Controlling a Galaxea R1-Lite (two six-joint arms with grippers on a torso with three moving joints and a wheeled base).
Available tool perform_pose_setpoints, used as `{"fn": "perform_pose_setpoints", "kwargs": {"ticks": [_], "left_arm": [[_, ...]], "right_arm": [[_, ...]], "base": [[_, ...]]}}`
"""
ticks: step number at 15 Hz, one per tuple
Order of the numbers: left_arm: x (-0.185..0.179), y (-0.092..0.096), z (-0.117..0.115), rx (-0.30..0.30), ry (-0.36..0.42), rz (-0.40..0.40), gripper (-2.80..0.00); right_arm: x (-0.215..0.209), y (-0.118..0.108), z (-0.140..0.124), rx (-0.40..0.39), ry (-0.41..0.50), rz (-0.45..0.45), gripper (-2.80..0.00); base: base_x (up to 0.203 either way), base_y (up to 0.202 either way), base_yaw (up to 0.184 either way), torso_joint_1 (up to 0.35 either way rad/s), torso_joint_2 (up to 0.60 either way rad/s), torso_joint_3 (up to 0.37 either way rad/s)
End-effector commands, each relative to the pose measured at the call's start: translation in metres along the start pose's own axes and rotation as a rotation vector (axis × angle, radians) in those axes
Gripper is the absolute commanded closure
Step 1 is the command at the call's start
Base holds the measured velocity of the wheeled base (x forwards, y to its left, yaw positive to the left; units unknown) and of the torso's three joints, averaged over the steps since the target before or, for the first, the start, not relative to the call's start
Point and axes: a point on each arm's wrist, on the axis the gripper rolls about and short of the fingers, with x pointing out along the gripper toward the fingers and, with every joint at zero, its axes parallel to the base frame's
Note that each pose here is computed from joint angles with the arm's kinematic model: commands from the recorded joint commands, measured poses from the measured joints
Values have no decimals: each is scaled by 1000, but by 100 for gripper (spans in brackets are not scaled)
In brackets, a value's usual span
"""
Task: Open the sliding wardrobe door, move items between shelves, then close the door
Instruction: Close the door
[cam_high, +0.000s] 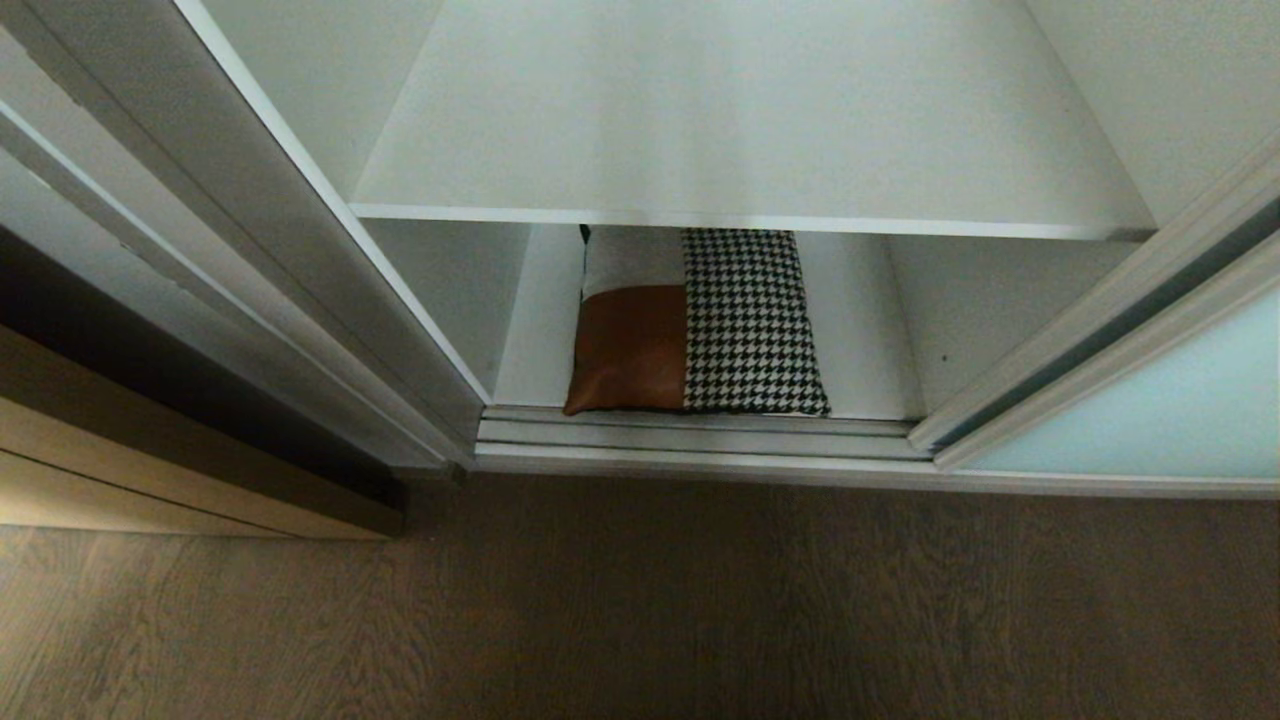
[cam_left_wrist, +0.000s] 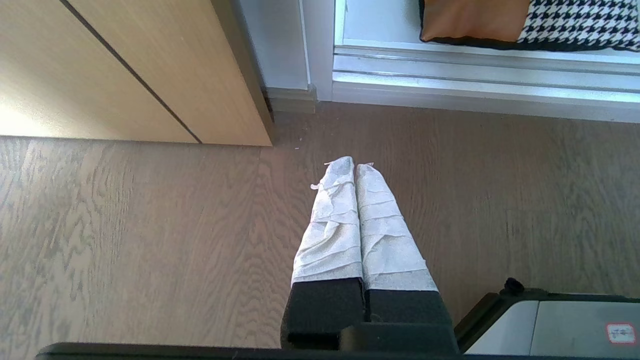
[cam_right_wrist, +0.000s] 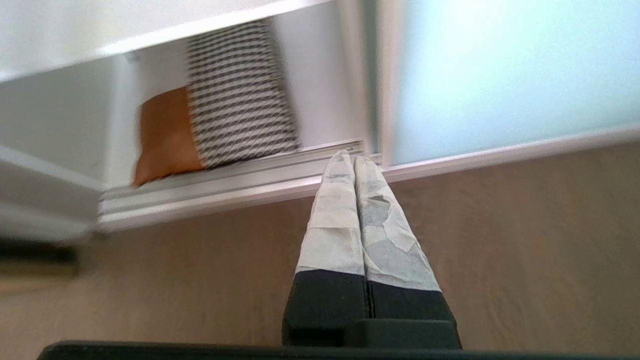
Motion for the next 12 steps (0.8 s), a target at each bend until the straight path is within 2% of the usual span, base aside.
{"fn": "perform_pose_setpoints", "kwargs": {"ticks": [1, 6, 12], "left_arm": [[0, 0, 0, 0, 3, 0, 0], [0, 0, -1, 0, 2, 0, 0], [0, 0, 0, 0, 1, 0, 0]], "right_arm": [[22, 6, 14, -1, 40, -77, 0], [44, 8, 23, -16, 46, -221, 0], [73, 15, 42, 2, -14, -265, 0]], "base": [[0, 0, 0, 0, 0, 0], [0, 0, 0, 0, 0, 0], [0, 0, 0, 0, 0, 0]]}}
